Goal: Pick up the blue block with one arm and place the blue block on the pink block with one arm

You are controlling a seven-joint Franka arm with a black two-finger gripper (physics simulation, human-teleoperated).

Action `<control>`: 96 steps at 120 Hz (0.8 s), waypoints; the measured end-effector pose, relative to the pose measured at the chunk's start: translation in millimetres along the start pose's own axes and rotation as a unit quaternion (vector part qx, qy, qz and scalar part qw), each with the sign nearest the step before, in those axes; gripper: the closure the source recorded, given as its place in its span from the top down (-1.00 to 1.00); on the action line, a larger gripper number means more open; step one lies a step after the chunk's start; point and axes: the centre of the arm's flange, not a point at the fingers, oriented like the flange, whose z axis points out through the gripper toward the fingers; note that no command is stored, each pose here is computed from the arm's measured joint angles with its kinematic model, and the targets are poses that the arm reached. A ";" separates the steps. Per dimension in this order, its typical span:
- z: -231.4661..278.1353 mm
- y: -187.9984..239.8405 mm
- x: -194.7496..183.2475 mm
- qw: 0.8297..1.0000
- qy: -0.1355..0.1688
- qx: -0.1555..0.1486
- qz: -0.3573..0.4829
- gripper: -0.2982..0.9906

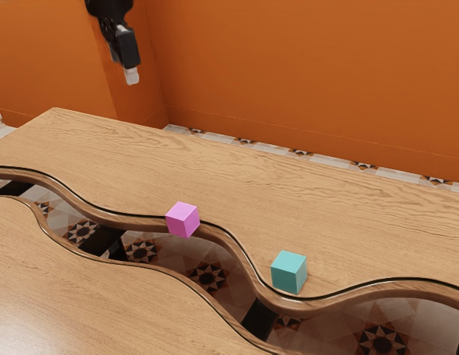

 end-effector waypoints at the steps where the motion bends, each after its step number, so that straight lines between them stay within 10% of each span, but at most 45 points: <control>1: -0.4 2.8 1.3 1.000 0.000 0.001 0.004 0.53; 39: 101.9 18.1 -29.7 0.993 -0.081 -0.051 0.073 0.54; 96: 285.2 150.7 171.0 0.911 -0.007 -0.121 0.393 0.54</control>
